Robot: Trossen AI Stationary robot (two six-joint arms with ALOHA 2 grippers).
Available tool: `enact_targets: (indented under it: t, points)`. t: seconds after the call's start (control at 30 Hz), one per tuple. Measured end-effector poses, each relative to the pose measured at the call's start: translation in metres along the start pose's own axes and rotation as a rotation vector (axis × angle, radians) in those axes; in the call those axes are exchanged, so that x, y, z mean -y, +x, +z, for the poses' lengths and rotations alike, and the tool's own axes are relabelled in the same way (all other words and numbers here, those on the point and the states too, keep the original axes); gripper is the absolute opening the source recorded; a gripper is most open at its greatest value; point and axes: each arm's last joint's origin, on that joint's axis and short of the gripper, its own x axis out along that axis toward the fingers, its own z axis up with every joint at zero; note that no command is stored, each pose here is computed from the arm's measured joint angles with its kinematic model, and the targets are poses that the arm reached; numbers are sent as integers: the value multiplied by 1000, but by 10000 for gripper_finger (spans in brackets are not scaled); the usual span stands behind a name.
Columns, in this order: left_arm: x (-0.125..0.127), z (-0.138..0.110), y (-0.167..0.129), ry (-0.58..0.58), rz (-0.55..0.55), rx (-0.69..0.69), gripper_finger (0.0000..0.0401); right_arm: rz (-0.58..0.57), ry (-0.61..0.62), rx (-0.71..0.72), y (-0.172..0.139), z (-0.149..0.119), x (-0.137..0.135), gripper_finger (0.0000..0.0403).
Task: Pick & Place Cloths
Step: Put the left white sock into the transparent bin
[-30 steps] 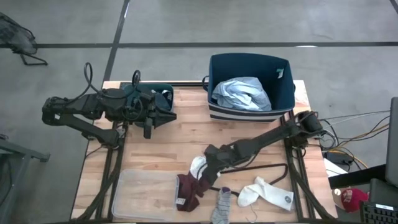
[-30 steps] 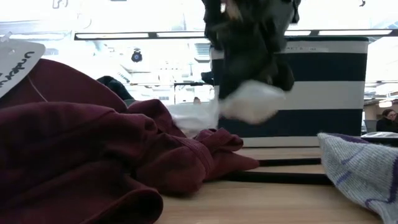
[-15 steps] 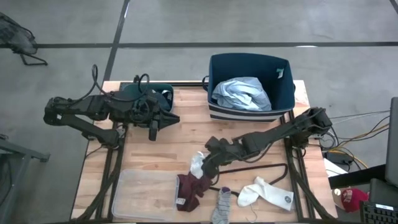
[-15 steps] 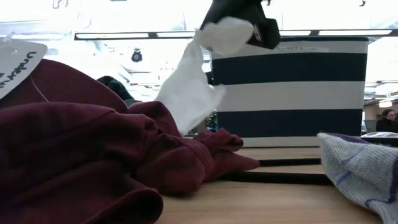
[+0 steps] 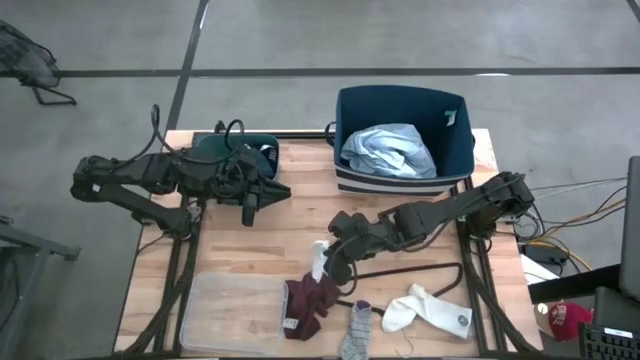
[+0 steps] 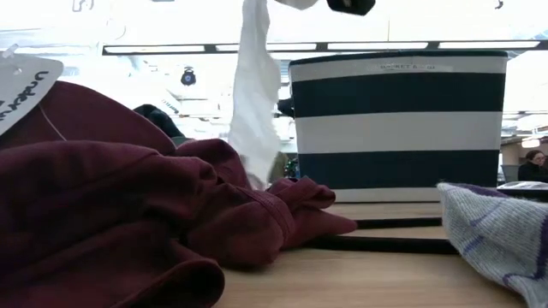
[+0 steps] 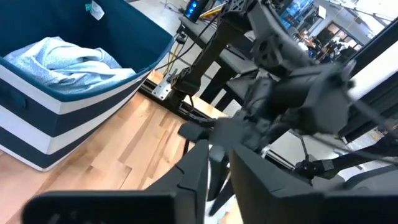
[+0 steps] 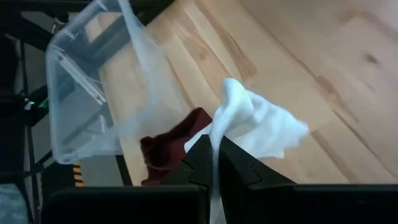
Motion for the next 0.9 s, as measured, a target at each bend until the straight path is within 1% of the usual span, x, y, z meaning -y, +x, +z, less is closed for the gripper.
enact_targets:
  t: [0.07, 0.2, 0.37, 0.5, 0.67, 0.9]
  points:
    - [0, -1, 2, 3, 2, -3, 89, 10, -19, 7, -10, 6, -5, 9]
    - [0, -3, 9, 8, 14, -20, 146, 27, -45, 27, -28, 18, -14, 8]
    - [1, -7, 19, 8, -10, -54, 218, -17, -52, 68, -53, 30, -20, 8]
    - [3, -10, 29, 10, -38, -75, 258, -32, -64, 135, -74, 41, -25, 8]
    - [8, -16, 47, 12, -65, -84, 281, 9, -85, 218, -93, 53, -33, 8]
    - [12, -24, 69, 28, -78, -95, 280, 41, -98, 248, -100, 58, -37, 8]
